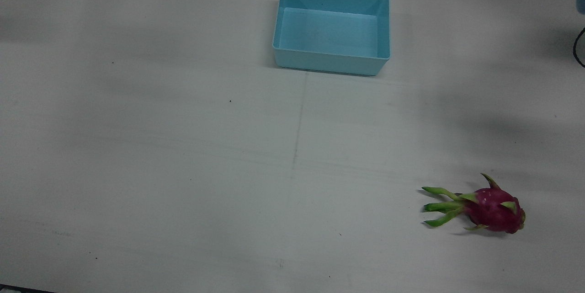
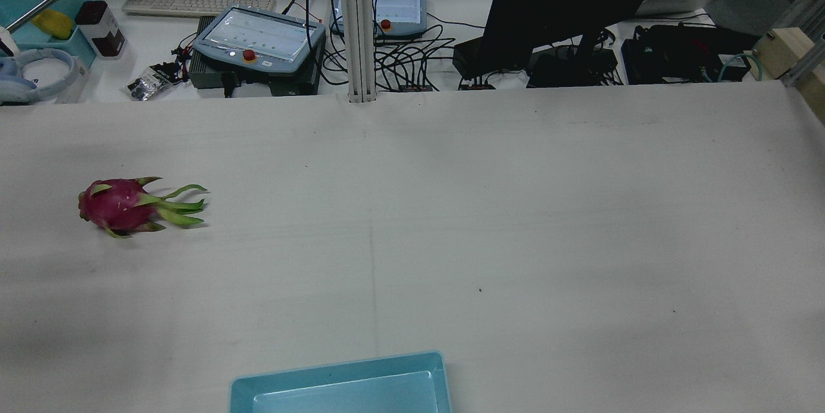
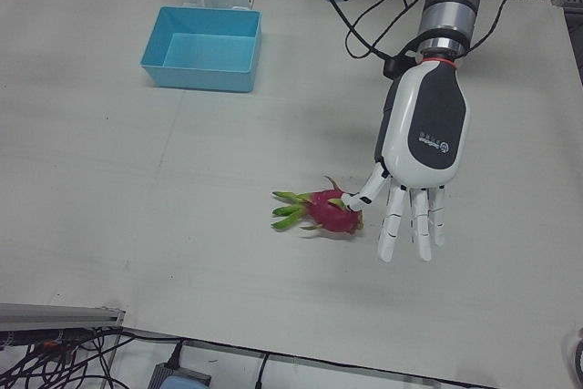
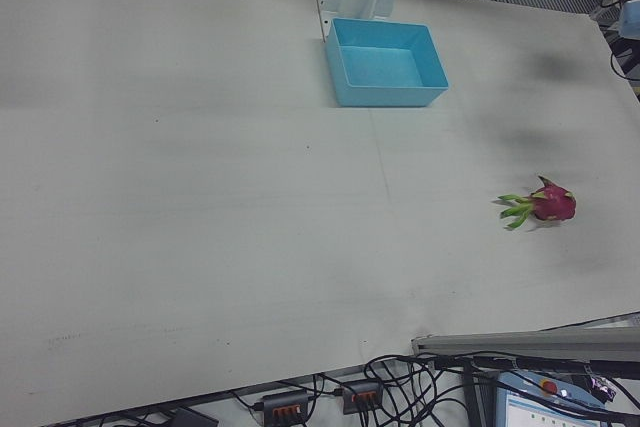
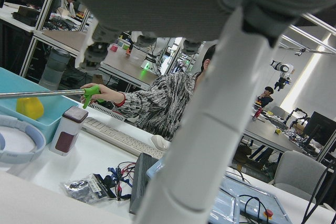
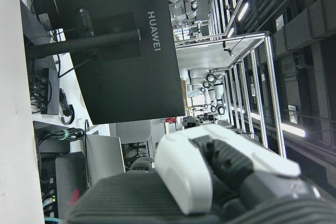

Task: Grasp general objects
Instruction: 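Move the left hand down over the pink dragon fruit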

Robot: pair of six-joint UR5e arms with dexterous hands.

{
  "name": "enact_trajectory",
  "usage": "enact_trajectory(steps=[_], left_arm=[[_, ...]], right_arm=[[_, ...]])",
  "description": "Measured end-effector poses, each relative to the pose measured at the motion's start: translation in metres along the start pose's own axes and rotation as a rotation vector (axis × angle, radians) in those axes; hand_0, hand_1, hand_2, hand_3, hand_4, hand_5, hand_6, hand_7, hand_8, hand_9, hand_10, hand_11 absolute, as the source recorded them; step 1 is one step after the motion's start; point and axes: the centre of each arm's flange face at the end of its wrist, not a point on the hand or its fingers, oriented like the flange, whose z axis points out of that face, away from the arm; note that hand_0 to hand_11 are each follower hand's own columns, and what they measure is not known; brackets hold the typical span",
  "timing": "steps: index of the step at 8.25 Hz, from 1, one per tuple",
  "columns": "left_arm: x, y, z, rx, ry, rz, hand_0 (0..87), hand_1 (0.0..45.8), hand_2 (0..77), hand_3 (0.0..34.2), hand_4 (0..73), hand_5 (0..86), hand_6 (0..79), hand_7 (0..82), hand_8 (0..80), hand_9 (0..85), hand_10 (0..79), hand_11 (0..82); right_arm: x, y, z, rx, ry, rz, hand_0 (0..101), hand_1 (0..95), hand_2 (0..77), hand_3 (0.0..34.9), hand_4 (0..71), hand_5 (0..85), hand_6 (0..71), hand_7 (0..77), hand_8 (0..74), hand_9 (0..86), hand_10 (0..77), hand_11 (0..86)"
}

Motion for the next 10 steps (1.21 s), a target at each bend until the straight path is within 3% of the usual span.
enact_trajectory(steps=[2, 4, 6, 9, 10], left_arm=[[0.013, 0.032, 0.008, 0.011, -0.005, 0.084, 79.7, 0.0, 1.1, 29.9, 0.0, 52.4, 0.5, 6.0, 1.1, 1.1, 21.8, 0.5], [-0.021, 0.103, 0.012, 0.034, -0.008, 0.14, 79.6, 0.0, 1.1, 30.3, 0.0, 57.3, 0.0, 3.8, 1.1, 0.5, 22.4, 0.5], [-0.062, 0.152, 0.02, 0.037, -0.035, 0.171, 79.6, 0.0, 1.1, 30.2, 0.0, 52.9, 0.0, 3.8, 1.1, 0.5, 22.4, 0.5], [-0.118, 0.174, 0.043, 0.026, -0.094, 0.206, 79.8, 0.0, 1.1, 30.1, 0.0, 55.6, 0.0, 3.8, 1.1, 0.5, 22.4, 0.5], [-0.138, 0.184, 0.047, 0.011, -0.116, 0.219, 79.6, 0.0, 1.1, 30.1, 0.0, 56.2, 0.0, 3.8, 7.6, 0.5, 22.4, 0.5]], right_arm=[[0.0, 0.0, 0.0, -0.001, 0.0, 0.0, 0, 94.9, 77.4, 0.0, 0.0, 0.0, 0.0, 0.0, 0.0, 0.5, 0.0, 0.5], [0.0, 0.0, 0.0, 0.0, 0.0, 0.0, 0, 94.9, 77.4, 0.0, 0.0, 0.5, 0.0, 0.0, 0.0, 0.5, 0.0, 0.5], [0.0, 0.0, 0.0, 0.0, 0.0, 0.0, 0, 94.9, 77.4, 0.0, 0.0, 0.0, 0.0, 0.0, 0.0, 0.5, 0.0, 0.5], [0.0, 0.0, 0.0, 0.0, 0.0, 0.0, 0, 94.9, 77.4, 0.0, 0.0, 0.0, 0.0, 0.0, 0.0, 0.5, 0.0, 0.5], [0.0, 0.0, 0.0, 0.001, 0.0, 0.0, 0, 94.9, 77.4, 0.0, 0.0, 0.0, 0.0, 0.0, 0.0, 0.5, 0.0, 0.5]])
